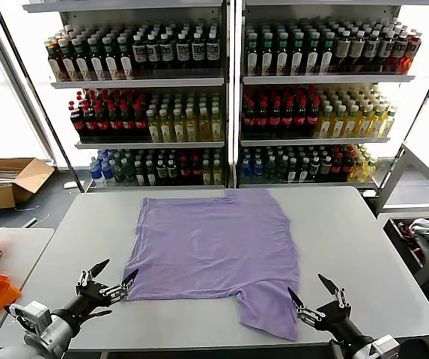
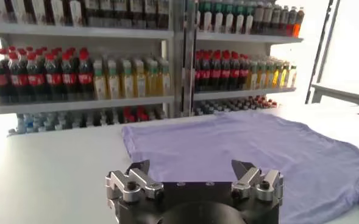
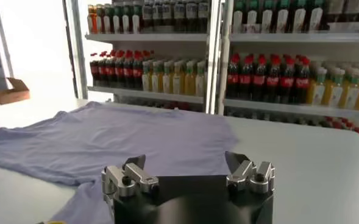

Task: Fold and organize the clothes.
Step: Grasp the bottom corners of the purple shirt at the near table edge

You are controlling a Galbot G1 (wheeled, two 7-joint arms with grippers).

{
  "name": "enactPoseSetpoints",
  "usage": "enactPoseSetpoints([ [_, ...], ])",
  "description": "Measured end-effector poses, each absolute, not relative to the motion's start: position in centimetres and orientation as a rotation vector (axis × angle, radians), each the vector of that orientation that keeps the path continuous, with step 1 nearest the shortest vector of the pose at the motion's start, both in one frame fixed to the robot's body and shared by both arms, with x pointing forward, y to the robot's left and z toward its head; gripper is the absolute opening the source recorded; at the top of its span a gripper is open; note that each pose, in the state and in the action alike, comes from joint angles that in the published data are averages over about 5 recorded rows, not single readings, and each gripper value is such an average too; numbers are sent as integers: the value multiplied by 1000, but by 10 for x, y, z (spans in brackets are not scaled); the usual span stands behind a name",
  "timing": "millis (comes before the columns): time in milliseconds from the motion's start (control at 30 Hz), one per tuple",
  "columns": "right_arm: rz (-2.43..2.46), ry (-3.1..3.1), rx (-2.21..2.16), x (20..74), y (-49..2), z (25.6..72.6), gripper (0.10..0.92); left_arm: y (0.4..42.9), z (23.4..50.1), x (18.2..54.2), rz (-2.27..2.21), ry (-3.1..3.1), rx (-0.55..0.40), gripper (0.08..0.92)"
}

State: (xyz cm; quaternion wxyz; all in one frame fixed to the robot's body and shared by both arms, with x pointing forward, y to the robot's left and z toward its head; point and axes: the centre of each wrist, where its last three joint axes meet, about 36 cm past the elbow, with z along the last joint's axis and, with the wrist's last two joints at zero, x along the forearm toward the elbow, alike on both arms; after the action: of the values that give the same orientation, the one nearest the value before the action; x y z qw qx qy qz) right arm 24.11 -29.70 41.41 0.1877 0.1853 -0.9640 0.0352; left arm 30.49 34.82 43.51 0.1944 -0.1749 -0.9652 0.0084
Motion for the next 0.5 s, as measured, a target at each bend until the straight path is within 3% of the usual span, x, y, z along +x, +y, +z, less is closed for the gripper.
enactPoseSetpoints([
  [500,16,-2590,499,228,-267,391,823,339,408,302,67,-2607,-417,822],
])
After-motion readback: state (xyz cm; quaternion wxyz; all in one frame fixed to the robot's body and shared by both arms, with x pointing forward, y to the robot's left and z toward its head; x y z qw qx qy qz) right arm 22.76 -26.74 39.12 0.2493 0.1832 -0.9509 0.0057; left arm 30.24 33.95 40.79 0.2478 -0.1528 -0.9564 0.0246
